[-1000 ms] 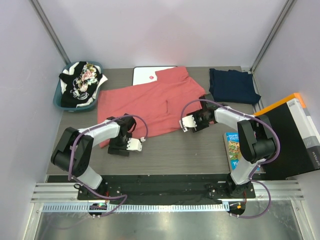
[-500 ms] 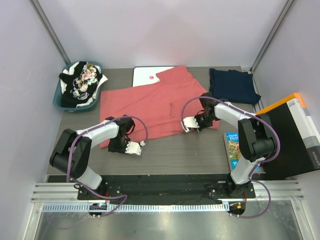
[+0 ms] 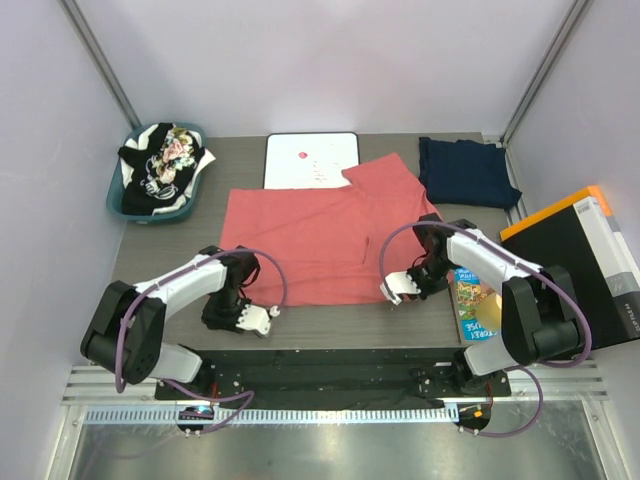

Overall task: Fold and stack the t-shirts
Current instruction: Fold the flattened tshirt in 1/3 of the way

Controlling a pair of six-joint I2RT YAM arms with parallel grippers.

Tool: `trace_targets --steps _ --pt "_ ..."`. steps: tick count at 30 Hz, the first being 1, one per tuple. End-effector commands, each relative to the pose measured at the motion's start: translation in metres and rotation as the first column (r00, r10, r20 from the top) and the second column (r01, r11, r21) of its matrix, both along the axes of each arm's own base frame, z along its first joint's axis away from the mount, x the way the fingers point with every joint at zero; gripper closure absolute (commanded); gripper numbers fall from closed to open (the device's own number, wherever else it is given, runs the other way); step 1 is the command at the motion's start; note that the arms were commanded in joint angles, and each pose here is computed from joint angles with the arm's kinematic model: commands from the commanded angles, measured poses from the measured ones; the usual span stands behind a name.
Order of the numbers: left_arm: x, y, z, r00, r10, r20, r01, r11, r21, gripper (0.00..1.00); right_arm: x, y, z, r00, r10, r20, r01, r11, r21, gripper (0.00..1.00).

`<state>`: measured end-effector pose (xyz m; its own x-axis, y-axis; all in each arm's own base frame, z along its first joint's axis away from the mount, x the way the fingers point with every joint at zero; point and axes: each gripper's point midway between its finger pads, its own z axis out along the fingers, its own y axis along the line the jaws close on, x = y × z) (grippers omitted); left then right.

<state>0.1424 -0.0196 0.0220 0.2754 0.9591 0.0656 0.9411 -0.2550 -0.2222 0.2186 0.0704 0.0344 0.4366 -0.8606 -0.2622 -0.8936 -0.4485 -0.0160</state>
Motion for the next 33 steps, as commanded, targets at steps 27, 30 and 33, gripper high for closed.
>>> trace_targets --steps 27,30,33 --pt "0.055 -0.047 0.004 0.975 0.114 0.192 -0.074 0.976 -0.204 0.39 0.109 0.033 0.067 0.960 -0.163 0.229 0.155 0.986 0.055 0.52" --pt "0.055 -0.048 0.013 0.970 0.122 0.210 -0.073 0.971 -0.226 0.41 0.117 0.034 0.070 0.956 -0.172 0.239 0.162 0.985 0.061 0.52" --pt "0.057 -0.052 0.027 0.959 0.133 0.252 -0.063 0.961 -0.268 0.44 0.124 0.037 0.071 0.952 -0.190 0.242 0.178 0.982 0.068 0.52"
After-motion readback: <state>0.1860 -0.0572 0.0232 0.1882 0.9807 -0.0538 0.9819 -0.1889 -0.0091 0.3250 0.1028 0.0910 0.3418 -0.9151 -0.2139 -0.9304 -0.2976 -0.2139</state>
